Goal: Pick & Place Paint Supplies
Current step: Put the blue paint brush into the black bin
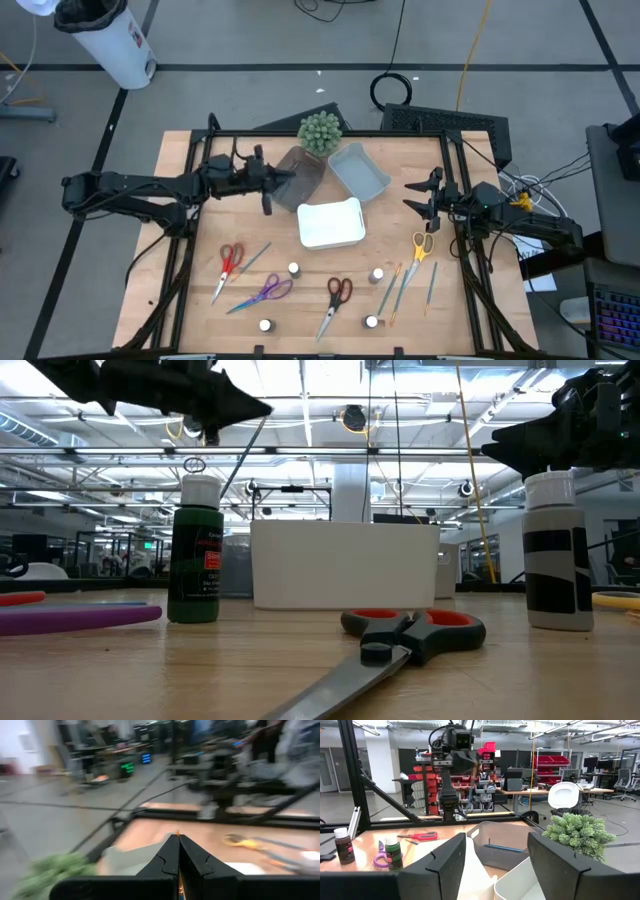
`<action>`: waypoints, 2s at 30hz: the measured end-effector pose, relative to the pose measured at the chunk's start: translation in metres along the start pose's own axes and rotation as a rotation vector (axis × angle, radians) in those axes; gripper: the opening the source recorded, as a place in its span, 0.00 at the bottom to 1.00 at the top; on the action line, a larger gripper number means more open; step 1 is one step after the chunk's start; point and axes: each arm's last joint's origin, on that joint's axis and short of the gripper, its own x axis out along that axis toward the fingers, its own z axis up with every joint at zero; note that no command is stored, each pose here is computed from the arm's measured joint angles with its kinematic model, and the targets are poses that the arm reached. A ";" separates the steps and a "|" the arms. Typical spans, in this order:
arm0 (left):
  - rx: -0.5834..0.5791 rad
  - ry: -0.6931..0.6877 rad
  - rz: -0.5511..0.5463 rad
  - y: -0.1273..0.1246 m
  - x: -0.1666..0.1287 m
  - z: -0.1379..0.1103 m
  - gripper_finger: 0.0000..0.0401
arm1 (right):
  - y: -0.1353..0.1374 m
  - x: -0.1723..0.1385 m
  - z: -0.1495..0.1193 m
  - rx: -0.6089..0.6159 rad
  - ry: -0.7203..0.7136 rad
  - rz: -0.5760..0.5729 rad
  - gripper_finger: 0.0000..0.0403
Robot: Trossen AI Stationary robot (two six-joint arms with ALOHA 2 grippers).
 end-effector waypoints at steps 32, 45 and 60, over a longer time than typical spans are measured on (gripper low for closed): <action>-0.089 0.162 0.520 0.044 0.038 -0.089 0.00 | 0.000 0.000 0.000 0.000 0.000 0.000 0.51; -0.062 0.210 0.544 0.044 0.038 -0.096 0.01 | 0.000 0.000 0.000 0.000 0.000 0.000 0.51; -0.082 0.270 0.545 0.044 0.037 -0.102 0.01 | 0.000 0.000 0.000 0.000 0.000 0.000 0.51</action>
